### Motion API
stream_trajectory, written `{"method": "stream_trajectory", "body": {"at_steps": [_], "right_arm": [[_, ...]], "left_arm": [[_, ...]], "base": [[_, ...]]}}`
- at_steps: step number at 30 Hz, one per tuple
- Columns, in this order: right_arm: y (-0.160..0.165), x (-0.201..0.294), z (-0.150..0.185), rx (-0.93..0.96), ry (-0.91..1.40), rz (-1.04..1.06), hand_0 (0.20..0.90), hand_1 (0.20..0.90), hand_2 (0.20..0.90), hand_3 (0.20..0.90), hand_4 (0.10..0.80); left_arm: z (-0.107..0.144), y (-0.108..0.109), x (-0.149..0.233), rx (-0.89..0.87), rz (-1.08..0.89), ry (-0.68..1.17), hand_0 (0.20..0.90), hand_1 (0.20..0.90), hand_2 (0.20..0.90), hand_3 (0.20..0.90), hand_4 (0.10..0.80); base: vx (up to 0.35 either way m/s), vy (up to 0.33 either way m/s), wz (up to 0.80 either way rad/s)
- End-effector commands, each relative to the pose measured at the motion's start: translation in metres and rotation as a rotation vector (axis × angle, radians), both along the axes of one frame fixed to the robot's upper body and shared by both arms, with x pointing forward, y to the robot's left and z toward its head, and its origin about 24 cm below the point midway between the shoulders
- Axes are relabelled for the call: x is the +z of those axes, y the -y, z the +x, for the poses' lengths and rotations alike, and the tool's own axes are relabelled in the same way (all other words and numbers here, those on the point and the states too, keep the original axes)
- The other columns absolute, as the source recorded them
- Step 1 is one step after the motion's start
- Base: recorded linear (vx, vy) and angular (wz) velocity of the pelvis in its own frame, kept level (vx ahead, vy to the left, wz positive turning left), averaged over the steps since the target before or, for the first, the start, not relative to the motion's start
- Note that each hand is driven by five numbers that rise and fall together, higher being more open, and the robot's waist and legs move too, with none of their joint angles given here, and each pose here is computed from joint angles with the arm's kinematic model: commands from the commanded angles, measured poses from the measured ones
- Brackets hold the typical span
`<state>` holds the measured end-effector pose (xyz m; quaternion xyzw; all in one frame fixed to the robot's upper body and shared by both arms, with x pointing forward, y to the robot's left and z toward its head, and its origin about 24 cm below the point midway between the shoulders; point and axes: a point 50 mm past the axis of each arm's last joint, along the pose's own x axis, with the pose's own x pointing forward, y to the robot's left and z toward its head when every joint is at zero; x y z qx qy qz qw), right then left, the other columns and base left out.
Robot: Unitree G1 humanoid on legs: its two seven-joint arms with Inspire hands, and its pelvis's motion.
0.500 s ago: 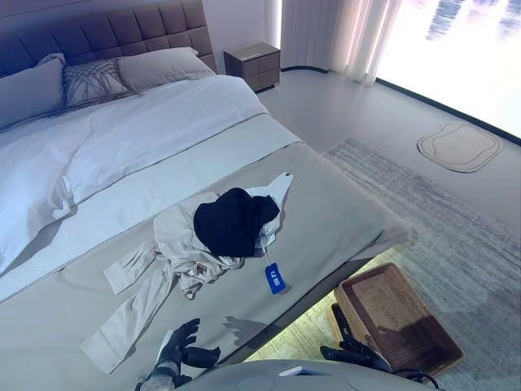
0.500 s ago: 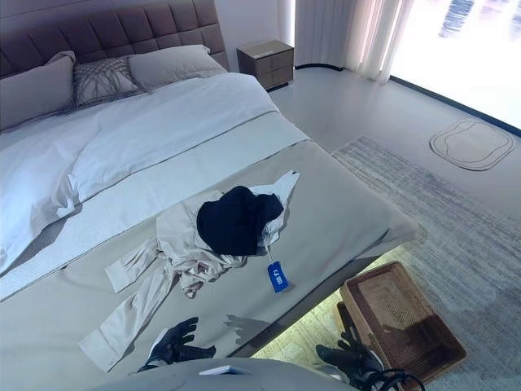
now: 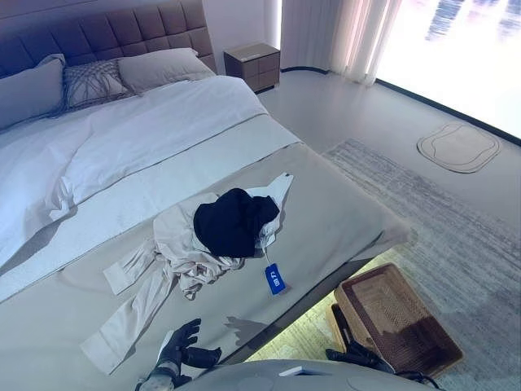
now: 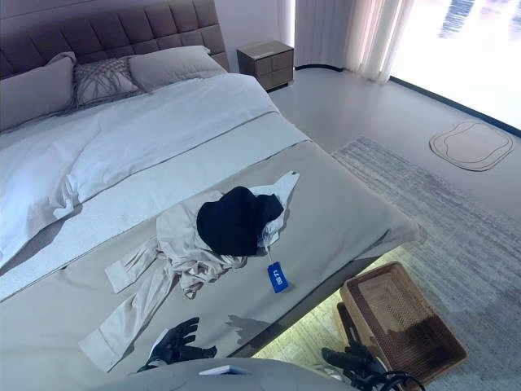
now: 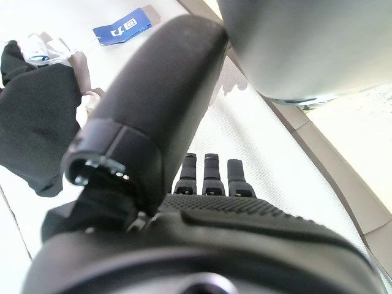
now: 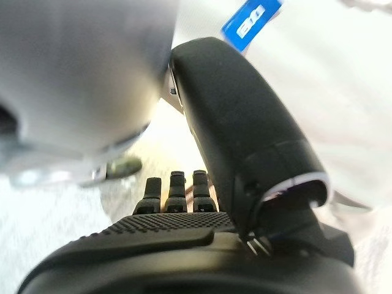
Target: Pick up the clothes from the bed and place them into the basket
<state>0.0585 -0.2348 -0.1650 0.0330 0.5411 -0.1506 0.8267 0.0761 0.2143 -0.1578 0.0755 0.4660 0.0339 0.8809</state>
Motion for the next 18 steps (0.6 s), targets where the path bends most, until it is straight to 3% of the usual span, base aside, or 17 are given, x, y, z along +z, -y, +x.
{"method": "stream_trajectory", "body": {"at_steps": [1, 4, 6, 9, 10, 13, 18], "right_arm": [[0.006, 0.024, 0.077, 0.202, 0.221, -0.157, 0.9, 0.9, 0.9, 0.9, 0.8], [0.012, 0.052, 0.124, 0.387, 0.374, -0.31, 0.9, 0.9, 0.9, 0.9, 0.8], [0.012, 0.098, 0.17, 0.567, 0.586, -0.525, 0.9, 0.9, 0.9, 0.9, 0.8], [0.009, 0.127, 0.189, 0.669, 0.697, -0.658, 0.9, 0.9, 0.9, 0.9, 0.8], [0.01, 0.16, 0.204, 0.735, 0.824, -0.809, 0.9, 0.9, 0.9, 0.9, 0.8], [0.015, 0.213, 0.228, 0.784, 0.989, -1.041, 0.9, 0.9, 0.9, 0.9, 0.8], [0.009, 0.322, 0.279, 0.76, 1.182, -1.394, 0.9, 0.9, 0.9, 0.9, 0.8]], "left_arm": [[0.048, -0.01, 0.017, -0.051, 0.069, 0.166, 0.9, 0.9, 0.9, 0.9, 0.8], [0.061, -0.026, 0.029, -0.117, 0.184, 0.213, 0.9, 0.9, 0.9, 0.9, 0.8], [0.068, -0.041, 0.04, -0.122, 0.247, 0.251, 0.9, 0.9, 0.9, 0.9, 0.8], [0.066, -0.047, 0.044, -0.108, 0.258, 0.264, 0.9, 0.9, 0.9, 0.9, 0.8], [0.065, -0.053, 0.048, -0.106, 0.292, 0.289, 0.9, 0.9, 0.9, 0.9, 0.8], [0.069, -0.058, 0.056, -0.135, 0.348, 0.337, 0.9, 0.9, 0.9, 0.9, 0.8], [0.098, -0.047, 0.069, -0.227, 0.335, 0.427, 0.9, 0.9, 0.9, 0.9, 0.8]], "base": [[-0.014, -0.038, 0.05], [-0.011, -0.042, 0.06], [0.011, -0.033, 0.15], [0.032, -0.013, 0.2], [0.06, -0.008, 0.03], [0.04, 0.005, 0.19], [-0.086, 0.027, 0.31]]}}
